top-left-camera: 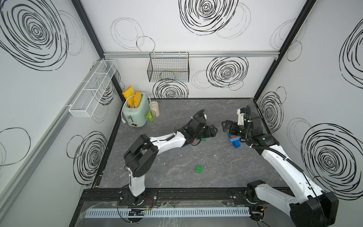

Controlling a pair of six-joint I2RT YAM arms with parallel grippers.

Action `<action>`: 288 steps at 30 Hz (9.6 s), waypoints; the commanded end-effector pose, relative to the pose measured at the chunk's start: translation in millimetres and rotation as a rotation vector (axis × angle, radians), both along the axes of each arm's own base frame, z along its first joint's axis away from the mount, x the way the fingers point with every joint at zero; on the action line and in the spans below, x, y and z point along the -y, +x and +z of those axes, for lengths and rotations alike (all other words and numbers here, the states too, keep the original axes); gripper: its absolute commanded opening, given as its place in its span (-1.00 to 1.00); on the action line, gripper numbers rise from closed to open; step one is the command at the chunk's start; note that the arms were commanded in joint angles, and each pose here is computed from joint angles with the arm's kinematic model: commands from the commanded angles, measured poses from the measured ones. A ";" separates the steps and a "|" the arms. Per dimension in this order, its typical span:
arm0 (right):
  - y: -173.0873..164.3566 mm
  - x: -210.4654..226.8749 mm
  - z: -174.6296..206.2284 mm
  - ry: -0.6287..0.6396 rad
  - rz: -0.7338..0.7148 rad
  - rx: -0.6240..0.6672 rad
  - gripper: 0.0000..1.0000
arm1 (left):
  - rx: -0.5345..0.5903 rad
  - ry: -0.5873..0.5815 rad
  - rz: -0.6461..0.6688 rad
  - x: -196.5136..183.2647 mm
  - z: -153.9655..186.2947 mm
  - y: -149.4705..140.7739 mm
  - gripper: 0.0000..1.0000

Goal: Assemble the letter f with lego
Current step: Move the lego brick at the center of the board, then pick up the lego brick from the center of the board, then assemble the lego brick with the lego brick.

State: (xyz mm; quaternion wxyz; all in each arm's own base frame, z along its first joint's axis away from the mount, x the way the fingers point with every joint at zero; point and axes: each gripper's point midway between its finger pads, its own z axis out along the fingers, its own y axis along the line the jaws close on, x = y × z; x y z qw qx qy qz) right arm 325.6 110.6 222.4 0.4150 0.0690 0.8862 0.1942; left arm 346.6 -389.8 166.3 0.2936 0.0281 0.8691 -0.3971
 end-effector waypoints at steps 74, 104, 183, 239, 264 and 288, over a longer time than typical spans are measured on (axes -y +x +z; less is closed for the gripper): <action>-17.3 -57.3 -94.4 0.023 0.220 -0.171 0.98 | -0.226 0.715 0.209 -90.6 -140.6 -80.3 -0.42; -3.4 -91.4 -124.9 -0.129 0.256 -0.259 0.98 | -0.039 0.364 0.175 -137.7 -6.6 -68.4 0.96; -51.6 -192.1 -115.0 -0.274 0.243 -0.369 0.07 | -0.168 -0.161 0.226 -267.1 -19.7 -82.6 0.96; -86.1 -191.8 -173.9 -0.253 0.131 -0.517 0.09 | -0.192 -0.242 0.340 -293.3 -33.5 -70.3 0.97; -115.3 -181.4 -212.2 -0.331 0.192 -0.598 0.07 | -0.190 -0.244 0.343 -294.2 -33.2 -69.9 0.98; -130.2 -169.1 -232.3 -0.390 0.293 -0.674 0.06 | -0.196 -0.241 0.351 -295.6 -35.2 -69.1 0.97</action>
